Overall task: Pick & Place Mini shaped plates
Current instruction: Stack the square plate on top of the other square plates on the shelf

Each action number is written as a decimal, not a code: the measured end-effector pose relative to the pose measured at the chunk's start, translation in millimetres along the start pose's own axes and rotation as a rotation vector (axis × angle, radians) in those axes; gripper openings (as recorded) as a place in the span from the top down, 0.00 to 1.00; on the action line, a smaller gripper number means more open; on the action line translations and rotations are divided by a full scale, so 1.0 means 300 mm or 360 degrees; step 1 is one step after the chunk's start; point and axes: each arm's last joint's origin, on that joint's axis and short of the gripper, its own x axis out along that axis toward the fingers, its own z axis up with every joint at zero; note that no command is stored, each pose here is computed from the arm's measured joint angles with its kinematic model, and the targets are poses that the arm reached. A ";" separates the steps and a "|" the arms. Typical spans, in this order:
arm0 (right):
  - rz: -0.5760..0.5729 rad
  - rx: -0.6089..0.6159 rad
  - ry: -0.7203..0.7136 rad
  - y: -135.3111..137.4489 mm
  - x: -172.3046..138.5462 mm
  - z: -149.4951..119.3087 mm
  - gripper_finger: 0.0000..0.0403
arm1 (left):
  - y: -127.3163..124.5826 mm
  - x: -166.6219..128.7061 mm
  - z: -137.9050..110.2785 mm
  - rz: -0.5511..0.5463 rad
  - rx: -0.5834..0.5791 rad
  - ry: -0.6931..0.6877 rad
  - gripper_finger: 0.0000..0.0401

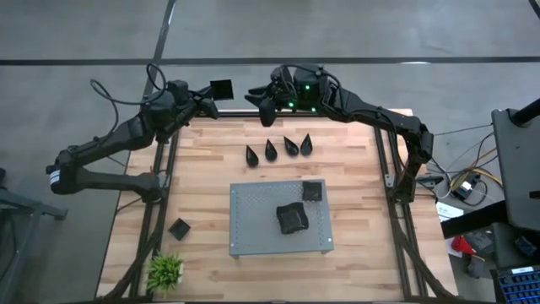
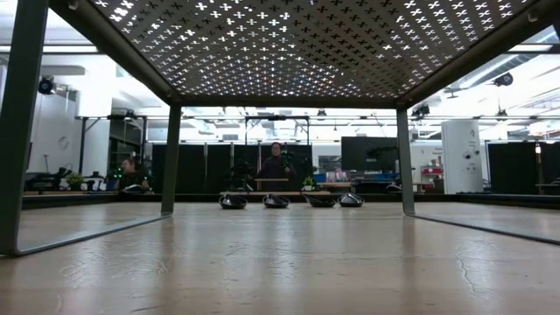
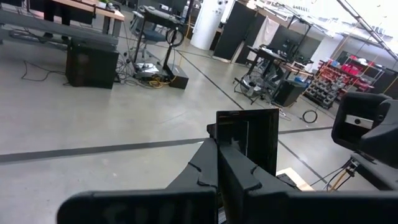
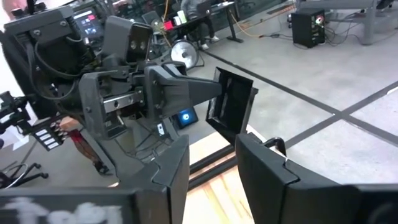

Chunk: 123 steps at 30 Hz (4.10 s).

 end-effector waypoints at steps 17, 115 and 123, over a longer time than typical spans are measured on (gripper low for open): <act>-0.0064 -0.0021 -0.0021 0.008 0.002 -0.005 0.75 | 0.000 0.000 0.000 0.0000 0.0008 0.0000 1.00; 0.0308 0.0391 0.0706 -0.229 -0.015 -0.041 0.98 | -0.109 -0.023 -0.004 -0.0628 -0.0074 0.0046 0.56; 0.0242 0.0210 0.1086 -0.231 -0.141 -0.014 0.98 | -0.110 -0.023 -0.008 -0.0663 -0.0123 0.0087 0.56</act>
